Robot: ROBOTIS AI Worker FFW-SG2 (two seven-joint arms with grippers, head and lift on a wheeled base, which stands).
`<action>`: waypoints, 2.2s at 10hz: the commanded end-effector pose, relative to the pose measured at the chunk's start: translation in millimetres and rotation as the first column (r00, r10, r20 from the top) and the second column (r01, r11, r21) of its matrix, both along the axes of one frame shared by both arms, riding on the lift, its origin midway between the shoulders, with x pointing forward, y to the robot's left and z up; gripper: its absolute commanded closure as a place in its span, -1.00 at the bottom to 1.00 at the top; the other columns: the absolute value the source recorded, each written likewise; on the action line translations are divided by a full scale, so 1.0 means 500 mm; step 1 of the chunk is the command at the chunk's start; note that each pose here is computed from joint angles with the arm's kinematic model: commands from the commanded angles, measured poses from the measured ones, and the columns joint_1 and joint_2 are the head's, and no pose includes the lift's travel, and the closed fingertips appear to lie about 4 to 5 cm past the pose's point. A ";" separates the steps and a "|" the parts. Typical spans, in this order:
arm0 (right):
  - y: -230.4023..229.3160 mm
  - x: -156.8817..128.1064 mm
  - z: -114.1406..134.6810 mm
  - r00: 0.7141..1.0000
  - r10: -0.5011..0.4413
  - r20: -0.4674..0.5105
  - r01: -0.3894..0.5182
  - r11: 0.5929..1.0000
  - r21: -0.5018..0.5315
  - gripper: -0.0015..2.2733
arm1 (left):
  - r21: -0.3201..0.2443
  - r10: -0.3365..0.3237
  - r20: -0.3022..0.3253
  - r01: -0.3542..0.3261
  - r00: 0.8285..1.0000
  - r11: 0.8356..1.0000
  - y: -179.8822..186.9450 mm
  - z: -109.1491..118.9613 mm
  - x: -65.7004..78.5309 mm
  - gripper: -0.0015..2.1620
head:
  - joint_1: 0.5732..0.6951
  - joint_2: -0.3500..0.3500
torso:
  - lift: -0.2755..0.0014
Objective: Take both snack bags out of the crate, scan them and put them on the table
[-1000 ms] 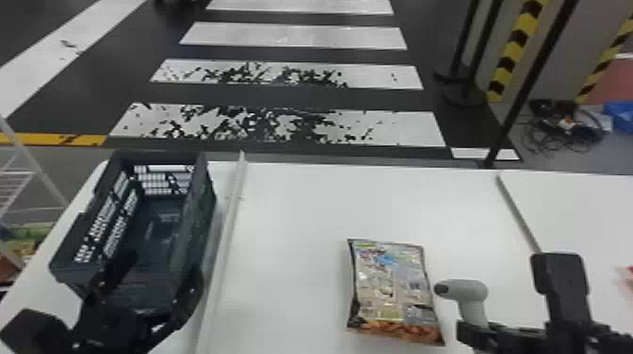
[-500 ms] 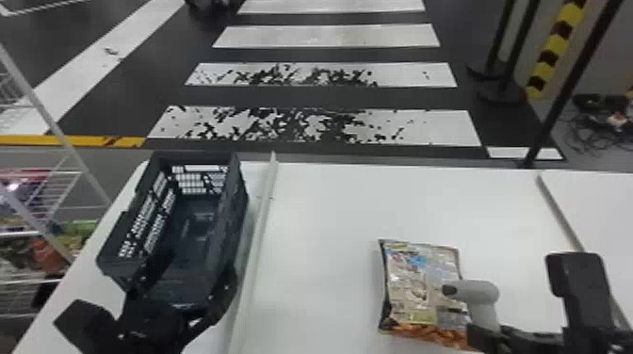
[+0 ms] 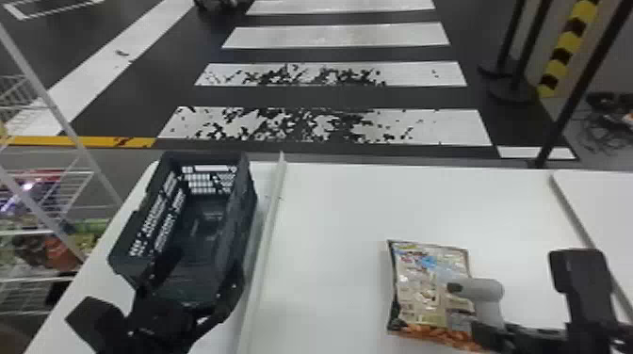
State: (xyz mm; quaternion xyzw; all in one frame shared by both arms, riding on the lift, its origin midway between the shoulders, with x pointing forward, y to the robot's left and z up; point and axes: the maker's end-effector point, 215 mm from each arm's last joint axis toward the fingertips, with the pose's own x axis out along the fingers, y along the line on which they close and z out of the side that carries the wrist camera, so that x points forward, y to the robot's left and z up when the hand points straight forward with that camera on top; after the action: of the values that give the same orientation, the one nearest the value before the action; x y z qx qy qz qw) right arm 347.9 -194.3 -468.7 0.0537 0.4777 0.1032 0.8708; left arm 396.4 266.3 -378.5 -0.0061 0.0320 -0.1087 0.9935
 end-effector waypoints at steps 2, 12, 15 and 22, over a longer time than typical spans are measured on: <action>0.000 0.010 -0.004 1.000 0.000 0.002 0.000 1.000 0.000 0.98 | 0.000 0.003 0.001 -0.003 1.000 1.000 0.004 0.001 0.001 -1.00 | 1.00 0.32 | 0.32; -0.245 0.090 -0.033 0.983 -0.157 0.099 0.168 0.979 -0.118 0.98 | 0.004 0.006 -0.004 -0.006 1.000 1.000 0.009 -0.006 0.005 -1.00 | 1.00 -0.07 | 0.32; -0.316 0.093 -0.062 0.977 -0.200 0.076 0.210 0.966 -0.150 0.98 | 0.003 0.005 -0.003 -0.005 1.000 1.000 0.009 -0.005 0.005 -1.00 | 1.00 -0.26 | 0.32; -0.384 0.092 -0.093 0.977 -0.206 0.048 0.211 0.955 -0.206 0.98 | 0.004 0.006 -0.002 -0.006 1.000 1.000 0.008 -0.005 0.005 -1.00 | 1.00 -0.46 | 0.32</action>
State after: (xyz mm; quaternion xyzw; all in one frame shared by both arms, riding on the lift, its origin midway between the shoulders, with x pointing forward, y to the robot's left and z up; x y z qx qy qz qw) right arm 393.6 -385.4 -514.3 0.0108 0.4665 -0.0396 0.8836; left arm 398.8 270.5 -381.1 -0.0047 0.0334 -0.1057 0.9938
